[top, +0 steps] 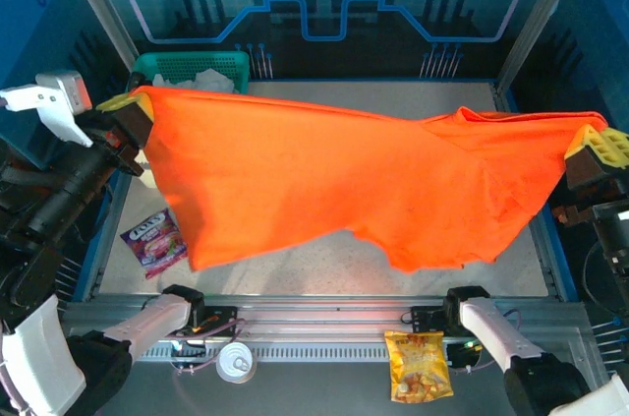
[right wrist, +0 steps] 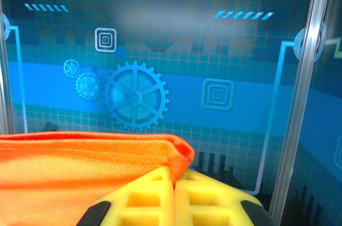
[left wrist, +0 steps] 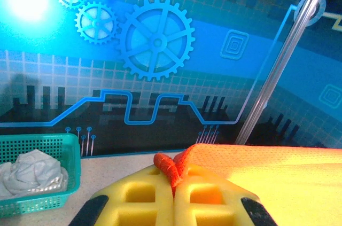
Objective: Fold and stack the t-shirts
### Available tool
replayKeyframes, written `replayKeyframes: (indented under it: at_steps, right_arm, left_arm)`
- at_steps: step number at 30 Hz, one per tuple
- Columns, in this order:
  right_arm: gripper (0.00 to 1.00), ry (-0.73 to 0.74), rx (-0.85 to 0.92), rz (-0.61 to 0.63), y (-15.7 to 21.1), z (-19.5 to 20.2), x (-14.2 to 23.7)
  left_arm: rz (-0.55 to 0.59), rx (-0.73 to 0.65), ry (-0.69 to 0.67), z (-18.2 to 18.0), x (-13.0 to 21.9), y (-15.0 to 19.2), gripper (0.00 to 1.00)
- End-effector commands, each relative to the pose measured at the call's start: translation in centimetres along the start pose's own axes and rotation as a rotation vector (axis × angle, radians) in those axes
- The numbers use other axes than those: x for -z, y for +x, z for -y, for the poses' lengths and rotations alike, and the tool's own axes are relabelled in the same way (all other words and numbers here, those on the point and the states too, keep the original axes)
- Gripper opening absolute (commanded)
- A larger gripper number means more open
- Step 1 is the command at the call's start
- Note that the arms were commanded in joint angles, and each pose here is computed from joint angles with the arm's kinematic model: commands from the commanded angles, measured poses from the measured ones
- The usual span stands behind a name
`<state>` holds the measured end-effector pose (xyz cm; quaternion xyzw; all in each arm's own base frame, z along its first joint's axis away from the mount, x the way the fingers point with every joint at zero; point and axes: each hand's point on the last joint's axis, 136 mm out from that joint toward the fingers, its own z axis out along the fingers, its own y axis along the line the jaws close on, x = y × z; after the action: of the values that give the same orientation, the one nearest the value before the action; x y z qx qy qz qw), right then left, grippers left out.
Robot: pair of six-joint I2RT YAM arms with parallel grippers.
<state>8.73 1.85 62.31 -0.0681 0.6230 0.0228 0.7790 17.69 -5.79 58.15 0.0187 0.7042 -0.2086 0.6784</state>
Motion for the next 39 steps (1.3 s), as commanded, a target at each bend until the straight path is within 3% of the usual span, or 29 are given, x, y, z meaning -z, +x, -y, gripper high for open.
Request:
replayKeyframes:
  at_steps: [1, 7, 13, 24, 29, 33, 39]
  right_arm:
    - [0.0, 0.06, 0.045, -0.087, 1.6, 1.4, -3.4]
    - [0.0, 0.068, 0.141, -0.231, 6.3, 2.1, -10.8]
    - [0.0, 0.035, 0.229, -0.43, 15.8, 2.5, -20.5]
    - [0.0, 0.082, 0.208, -0.812, 41.4, 6.2, -39.5]
    - [0.0, 0.173, 0.173, -0.909, 51.4, 9.2, -45.1]
    - [0.0, 0.247, 0.209, -0.879, 55.2, 10.8, -47.3]
    - [0.0, 0.291, 0.151, -0.851, 55.6, 11.6, -47.0]
  left_arm:
    - [-0.034, -0.024, -0.035, -0.7, -2.0, 0.3, 0.0]
    - [-0.114, -0.03, -0.051, -2.1, -7.4, 3.0, 0.0]
    - [-0.254, -0.016, -0.097, -5.3, -16.1, 10.4, 0.0]
    - [-0.537, -0.016, -0.274, -14.7, -35.7, 28.9, 0.0]
    - [-0.619, 0.02, -0.333, -19.2, -43.4, 36.3, 0.0]
    - [-0.615, 0.022, -0.362, -21.8, -47.3, 38.4, 0.0]
    - [-0.597, 0.012, -0.36, -22.8, -48.8, 39.3, 0.0]
